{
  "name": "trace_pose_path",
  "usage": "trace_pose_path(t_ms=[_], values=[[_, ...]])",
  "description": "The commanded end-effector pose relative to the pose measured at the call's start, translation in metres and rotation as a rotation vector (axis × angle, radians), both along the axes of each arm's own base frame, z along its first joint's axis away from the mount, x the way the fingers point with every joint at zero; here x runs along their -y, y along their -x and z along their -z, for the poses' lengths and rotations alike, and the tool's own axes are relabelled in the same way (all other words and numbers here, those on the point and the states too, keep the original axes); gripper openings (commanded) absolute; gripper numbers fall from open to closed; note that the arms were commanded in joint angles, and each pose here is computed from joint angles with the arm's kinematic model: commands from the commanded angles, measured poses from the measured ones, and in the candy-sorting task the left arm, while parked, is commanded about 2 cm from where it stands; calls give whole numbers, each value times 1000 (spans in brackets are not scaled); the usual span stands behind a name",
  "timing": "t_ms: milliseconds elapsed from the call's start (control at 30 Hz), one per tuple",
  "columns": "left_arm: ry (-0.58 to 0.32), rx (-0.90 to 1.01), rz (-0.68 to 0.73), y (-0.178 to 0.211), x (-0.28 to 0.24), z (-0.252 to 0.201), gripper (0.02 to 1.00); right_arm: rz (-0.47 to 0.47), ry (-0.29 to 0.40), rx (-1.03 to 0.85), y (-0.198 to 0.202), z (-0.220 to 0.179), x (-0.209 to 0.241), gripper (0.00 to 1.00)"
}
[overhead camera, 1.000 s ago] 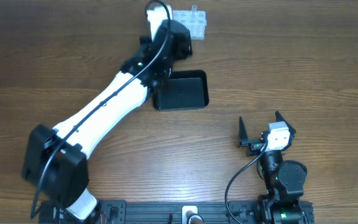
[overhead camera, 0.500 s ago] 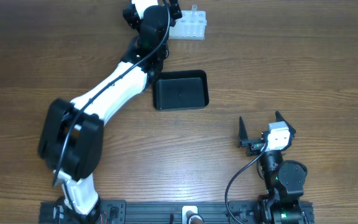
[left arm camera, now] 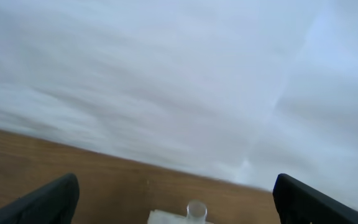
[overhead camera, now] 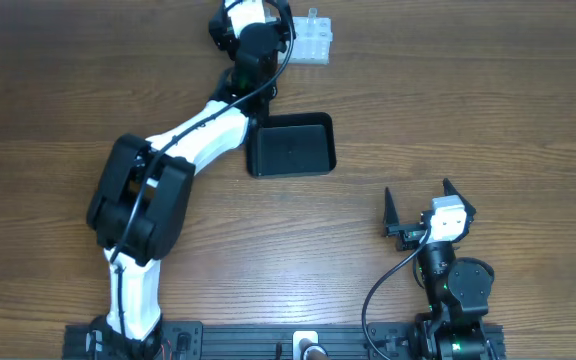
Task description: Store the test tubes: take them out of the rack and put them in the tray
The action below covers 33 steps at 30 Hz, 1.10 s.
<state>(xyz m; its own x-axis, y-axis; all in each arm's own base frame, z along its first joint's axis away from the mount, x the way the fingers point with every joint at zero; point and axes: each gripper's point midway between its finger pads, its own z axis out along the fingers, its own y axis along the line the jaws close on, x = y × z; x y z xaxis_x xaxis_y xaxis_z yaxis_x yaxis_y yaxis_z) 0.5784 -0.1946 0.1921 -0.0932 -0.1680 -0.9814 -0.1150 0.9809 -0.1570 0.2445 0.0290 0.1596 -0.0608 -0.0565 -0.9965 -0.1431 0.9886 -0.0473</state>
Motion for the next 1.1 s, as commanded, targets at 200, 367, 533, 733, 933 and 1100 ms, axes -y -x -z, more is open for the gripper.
trace_pose_path(t_ms=[200,367,533,733,933,1100], values=[[-113,-41,148,-31,13,34,996,-7,-4,0,0,1,-1,993],[-133,-35,142,-37,10,35,996,-7,-4,0,0,1,-1,993],[-132,-31,138,-39,9,40,993,-7,-4,0,0,1,-1,991],[-128,-22,137,-46,11,46,993,-7,-4,0,0,1,-1,993],[-129,-24,130,-51,8,51,996,-7,-4,0,0,1,-1,991],[-130,-28,127,-54,7,57,987,-7,-4,0,0,1,-1,993]])
